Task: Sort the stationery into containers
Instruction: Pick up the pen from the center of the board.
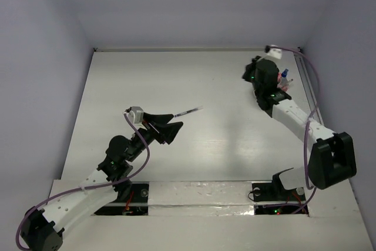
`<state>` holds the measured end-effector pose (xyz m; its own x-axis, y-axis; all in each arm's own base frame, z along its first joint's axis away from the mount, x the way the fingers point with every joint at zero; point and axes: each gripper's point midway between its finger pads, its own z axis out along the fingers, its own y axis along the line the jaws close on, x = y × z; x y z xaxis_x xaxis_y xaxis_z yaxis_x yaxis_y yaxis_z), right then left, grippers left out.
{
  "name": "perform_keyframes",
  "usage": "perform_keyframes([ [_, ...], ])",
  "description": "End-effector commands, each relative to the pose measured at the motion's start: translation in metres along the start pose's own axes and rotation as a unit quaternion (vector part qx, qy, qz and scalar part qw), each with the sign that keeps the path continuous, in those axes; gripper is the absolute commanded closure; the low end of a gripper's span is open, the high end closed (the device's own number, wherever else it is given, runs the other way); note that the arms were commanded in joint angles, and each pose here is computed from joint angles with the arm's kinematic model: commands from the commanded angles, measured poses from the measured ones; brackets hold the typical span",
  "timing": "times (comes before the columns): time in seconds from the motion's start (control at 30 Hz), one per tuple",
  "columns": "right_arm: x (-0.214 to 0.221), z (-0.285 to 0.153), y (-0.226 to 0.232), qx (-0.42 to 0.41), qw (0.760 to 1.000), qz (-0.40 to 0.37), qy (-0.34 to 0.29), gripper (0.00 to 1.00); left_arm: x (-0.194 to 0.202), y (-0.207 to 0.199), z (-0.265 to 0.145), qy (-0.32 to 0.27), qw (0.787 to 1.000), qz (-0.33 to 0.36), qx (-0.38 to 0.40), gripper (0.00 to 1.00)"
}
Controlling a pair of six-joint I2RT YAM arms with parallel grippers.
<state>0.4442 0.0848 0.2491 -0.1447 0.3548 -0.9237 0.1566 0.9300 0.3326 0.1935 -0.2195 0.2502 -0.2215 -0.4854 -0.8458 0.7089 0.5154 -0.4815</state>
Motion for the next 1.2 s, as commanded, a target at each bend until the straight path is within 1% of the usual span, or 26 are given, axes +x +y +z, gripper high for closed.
perform_keyframes([
  [0.0, 0.067, -0.024, 0.087, -0.137, 0.983, -0.028, 0.119, 1.00, -0.011, 0.006, -0.003, -0.030, 0.999, 0.006, -0.016, 0.39],
  [0.03, 0.094, -0.026, 0.100, -0.160, 0.974, -0.034, 0.156, 1.00, -0.014, 0.006, -0.004, -0.036, 0.999, 0.007, -0.020, 0.39],
  [0.07, 0.107, -0.031, 0.111, -0.174, 0.969, -0.031, 0.175, 0.99, -0.014, 0.008, -0.005, -0.036, 0.999, 0.007, -0.024, 0.39],
  [0.1, 0.119, -0.036, 0.121, -0.188, 0.962, -0.031, 0.193, 0.97, -0.014, 0.010, -0.005, -0.037, 0.999, 0.007, -0.029, 0.39],
  [0.13, 0.145, -0.046, 0.135, -0.213, 0.949, -0.037, 0.229, 0.94, -0.017, 0.012, -0.007, -0.045, 0.998, 0.008, -0.035, 0.38],
  [0.17, 0.157, -0.051, 0.142, -0.221, 0.943, -0.033, 0.246, 0.81, -0.017, 0.013, -0.007, -0.045, 0.998, 0.008, -0.038, 0.38],
  [0.2, 0.169, -0.057, 0.149, -0.231, 0.936, -0.037, 0.262, 0.71, -0.017, 0.014, -0.007, -0.046, 0.998, 0.008, -0.040, 0.38],
  [0.23, 0.192, -0.068, 0.160, -0.247, 0.922, -0.047, 0.294, 0.64, -0.017, 0.014, -0.007, -0.047, 0.998, 0.007, -0.042, 0.38],
  [0.27, 0.201, -0.073, 0.166, -0.251, 0.917, -0.052, 0.305, 0.53, -0.018, 0.014, -0.007, -0.048, 0.998, 0.007, -0.042, 0.38],
  [0.37, 0.233, -0.084, 0.170, -0.247, 0.904, -0.058, 0.345, 0.38, -0.016, 0.013, -0.006, -0.043, 0.998, 0.008, -0.039, 0.38],
  [0.43, 0.246, -0.090, 0.172, -0.251, 0.896, -0.053, 0.362, 0.36, -0.016, 0.013, -0.006, -0.043, 0.998, 0.008, -0.038, 0.38],
  [0.47, 0.249, -0.091, 0.177, -0.255, 0.897, -0.043, 0.360, 0.32, -0.016, 0.013, -0.006, -0.043, 0.998, 0.008, -0.038, 0.38],
  [0.53, 0.261, -0.089, 0.173, -0.245, 0.895, -0.043, 0.370, 0.31, -0.016, 0.013, -0.007, -0.044, 0.998, 0.007, -0.038, 0.38],
  [0.6, 0.270, -0.086, 0.169, -0.233, 0.895, -0.044, 0.377, 0.31, -0.016, 0.012, -0.006, -0.044, 0.998, 0.007, -0.037, 0.37],
  [0.7, 0.274, -0.075, 0.167, -0.213, 0.902, -0.049, 0.371, 0.31, -0.016, 0.010, -0.007, -0.044, 0.999, 0.007, -0.031, 0.37],
  [0.73, 0.282, -0.072, 0.158, -0.192, 0.904, -0.060, 0.378, 0.31, -0.016, 0.009, -0.007, -0.043, 0.999, 0.007, -0.029, 0.37],
  [0.8, 0.283, -0.063, 0.157, -0.179, 0.908, -0.070, 0.372, 0.31, -0.017, 0.009, -0.007, -0.045, 0.999, 0.007, -0.028, 0.37],
  [0.83, 0.290, -0.057, 0.152, -0.164, 0.910, -0.078, 0.372, 0.31, -0.017, 0.009, -0.007, -0.045, 0.999, 0.007, -0.028, 0.37],
  [0.93, 0.292, -0.047, 0.157, -0.157, 0.912, -0.089, 0.370, 0.30, -0.017, 0.008, -0.007, -0.045, 0.999, 0.008, -0.027, 0.37],
  [1.0, 0.302, -0.043, 0.151, -0.144, 0.910, -0.103, 0.375, 0.30, -0.017, 0.008, -0.008, -0.046, 0.999, 0.007, -0.025, 0.37],
  [1.03, 0.297, -0.036, 0.154, -0.138, 0.914, -0.108, 0.366, 0.30, -0.017, 0.008, -0.008, -0.046, 0.999, 0.007, -0.025, 0.37],
  [1.13, 0.305, -0.029, 0.143, -0.112, 0.912, -0.139, 0.370, 0.31, -0.017, 0.007, -0.008, -0.045, 0.999, 0.007, -0.024, 0.37],
  [1.17, 0.301, -0.024, 0.145, -0.109, 0.914, -0.144, 0.363, 0.32, -0.017, 0.007, -0.007, -0.044, 0.999, 0.007, -0.023, 0.36],
])
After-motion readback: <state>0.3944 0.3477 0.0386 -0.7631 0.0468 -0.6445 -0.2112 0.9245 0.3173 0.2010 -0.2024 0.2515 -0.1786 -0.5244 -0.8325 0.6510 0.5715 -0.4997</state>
